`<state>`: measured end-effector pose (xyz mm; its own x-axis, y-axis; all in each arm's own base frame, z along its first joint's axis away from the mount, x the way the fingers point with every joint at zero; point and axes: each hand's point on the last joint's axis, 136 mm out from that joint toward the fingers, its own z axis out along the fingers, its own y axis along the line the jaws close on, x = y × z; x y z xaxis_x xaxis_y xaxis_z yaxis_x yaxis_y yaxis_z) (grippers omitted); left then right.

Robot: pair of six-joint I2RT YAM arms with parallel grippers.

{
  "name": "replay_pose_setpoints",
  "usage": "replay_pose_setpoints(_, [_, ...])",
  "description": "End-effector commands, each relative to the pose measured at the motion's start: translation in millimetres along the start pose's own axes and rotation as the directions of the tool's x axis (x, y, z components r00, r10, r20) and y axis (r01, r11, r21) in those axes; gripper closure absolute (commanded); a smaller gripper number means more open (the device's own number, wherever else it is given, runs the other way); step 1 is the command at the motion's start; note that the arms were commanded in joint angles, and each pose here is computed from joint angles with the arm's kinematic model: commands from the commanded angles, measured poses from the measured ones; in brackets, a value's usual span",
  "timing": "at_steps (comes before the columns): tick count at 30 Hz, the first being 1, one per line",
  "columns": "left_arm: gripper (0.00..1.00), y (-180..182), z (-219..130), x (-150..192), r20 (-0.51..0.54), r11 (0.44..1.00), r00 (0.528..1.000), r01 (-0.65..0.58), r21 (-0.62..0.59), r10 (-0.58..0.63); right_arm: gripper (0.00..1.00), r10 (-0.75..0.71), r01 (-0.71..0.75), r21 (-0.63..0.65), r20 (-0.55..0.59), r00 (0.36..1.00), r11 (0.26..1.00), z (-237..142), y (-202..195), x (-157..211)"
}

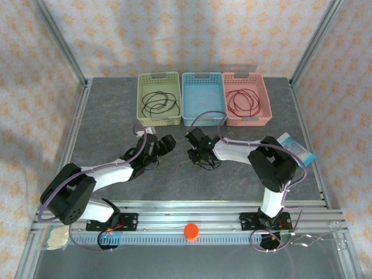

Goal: Untangle the cables

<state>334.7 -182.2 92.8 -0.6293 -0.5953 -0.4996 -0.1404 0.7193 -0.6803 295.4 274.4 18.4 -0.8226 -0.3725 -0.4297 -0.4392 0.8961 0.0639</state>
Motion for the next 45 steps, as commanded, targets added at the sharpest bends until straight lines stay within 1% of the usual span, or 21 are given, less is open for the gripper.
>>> replay_pose_setpoints(1, [0.25, 3.6, 4.1, 3.0, -0.007, 1.0, 1.0, 0.022, -0.003, -0.022, 0.9, 0.001, 0.004, 0.04, -0.114, 0.993, 0.999, 20.3, -8.1, 36.0])
replay_pose_setpoints(2, [0.25, 2.5, 5.8, 4.4, -0.015, 1.0, 1.0, 0.026, 0.005, -0.026, 0.94, 0.004, -0.001, 0.033, -0.104, 0.995, 0.999, 18.5, -7.1, 34.4])
replay_pose_setpoints(5, [0.25, -1.9, 10.3, 9.9, -0.035, 0.999, 0.999, 0.037, 0.028, -0.036, 1.0, 0.016, -0.016, -0.001, -0.05, 0.999, 1.0, 7.9, -2.2, 24.5])
replay_pose_setpoints(10, [0.25, -14.5, 21.1, 20.9, -0.079, 0.997, 0.996, 0.04, 0.059, -0.035, 1.0, 0.037, -0.028, -0.107, 0.087, 0.996, 0.994, -21.6, 11.8, 4.0])
replay_pose_setpoints(15, [0.26, -25.4, 34.8, 37.8, -0.139, 0.996, 0.99, 0.041, 0.079, -0.029, 1.0, 0.044, -0.016, -0.159, 0.176, 0.983, 0.987, -43.4, 15.0, -1.8])
replay_pose_setpoints(22, [0.3, -36.5, 50.5, 59.4, -0.216, 0.993, 0.976, 0.055, 0.1, -0.032, 1.0, 0.037, 0.007, -0.206, 0.208, 0.977, 0.978, -55.4, 19.5, 2.6])
replay_pose_setpoints(33, [0.38, -52.3, 68.1, 78.7, -0.284, 0.983, 0.957, 0.104, 0.153, -0.057, 1.0, 0.005, 0.056, -0.271, 0.219, 0.976, 0.961, -65.3, 30.4, 6.2])
replay_pose_setpoints(40, [0.5, -60.9, 76.7, 93.5, -0.331, 0.975, 0.942, 0.125, 0.181, -0.06, 1.0, 0.01, 0.057, -0.28, 0.233, 0.972, 0.958, -69.4, 31.7, 3.5])
replay_pose_setpoints(45, [0.7, -66.8, 79.8, 97.2, -0.342, 0.971, 0.938, 0.134, 0.196, -0.06, 1.0, 0.01, 0.057, -0.28, 0.232, 0.973, 0.958, -69.0, 31.6, 3.7])
